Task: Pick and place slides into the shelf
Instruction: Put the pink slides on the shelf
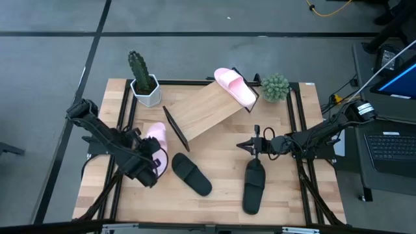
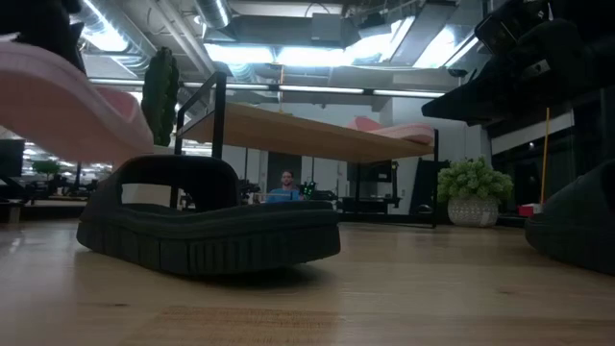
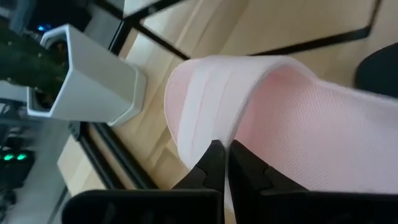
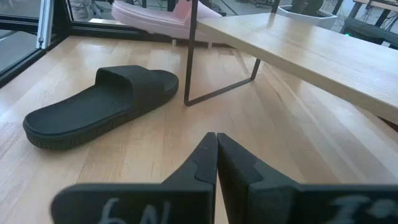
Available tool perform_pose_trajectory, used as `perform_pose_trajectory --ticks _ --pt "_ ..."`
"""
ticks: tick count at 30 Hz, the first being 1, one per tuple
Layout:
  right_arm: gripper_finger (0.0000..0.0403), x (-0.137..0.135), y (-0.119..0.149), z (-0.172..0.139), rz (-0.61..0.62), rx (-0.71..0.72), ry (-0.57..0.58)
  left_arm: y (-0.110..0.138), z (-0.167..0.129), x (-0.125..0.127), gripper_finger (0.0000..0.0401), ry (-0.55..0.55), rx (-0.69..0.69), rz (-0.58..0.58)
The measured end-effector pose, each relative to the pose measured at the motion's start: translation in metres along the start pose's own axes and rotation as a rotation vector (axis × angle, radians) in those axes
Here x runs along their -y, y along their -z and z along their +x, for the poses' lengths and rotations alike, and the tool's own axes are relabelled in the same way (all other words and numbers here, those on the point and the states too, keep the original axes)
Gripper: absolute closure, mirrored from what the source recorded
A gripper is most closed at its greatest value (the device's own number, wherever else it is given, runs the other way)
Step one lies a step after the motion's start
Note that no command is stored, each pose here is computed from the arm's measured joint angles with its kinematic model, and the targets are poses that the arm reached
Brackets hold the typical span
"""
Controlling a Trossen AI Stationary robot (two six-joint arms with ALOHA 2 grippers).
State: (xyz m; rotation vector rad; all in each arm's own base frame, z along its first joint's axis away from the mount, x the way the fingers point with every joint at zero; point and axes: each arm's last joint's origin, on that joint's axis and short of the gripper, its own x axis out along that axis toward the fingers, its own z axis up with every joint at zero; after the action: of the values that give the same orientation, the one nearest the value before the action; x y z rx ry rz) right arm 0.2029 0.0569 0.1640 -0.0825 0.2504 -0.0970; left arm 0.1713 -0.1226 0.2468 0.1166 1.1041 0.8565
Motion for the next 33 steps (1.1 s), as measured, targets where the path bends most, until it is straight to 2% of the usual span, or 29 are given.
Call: perform_pose_trajectory --ticks 14,26,33 --pt "0.0389 0.000 0.000 0.000 0.001 0.000 0.000 0.003 -0.042 0.003 0.0401 0.172 0.030 0.014" --pt "0.0389 0.000 0.000 0.000 0.003 0.000 0.000 -0.008 -0.081 -0.004 0.0401 0.286 0.228 -0.026" --pt "0.0389 0.000 0.000 0.000 0.003 0.000 0.000 -0.011 -0.096 -0.008 0.0401 0.320 0.323 0.004"
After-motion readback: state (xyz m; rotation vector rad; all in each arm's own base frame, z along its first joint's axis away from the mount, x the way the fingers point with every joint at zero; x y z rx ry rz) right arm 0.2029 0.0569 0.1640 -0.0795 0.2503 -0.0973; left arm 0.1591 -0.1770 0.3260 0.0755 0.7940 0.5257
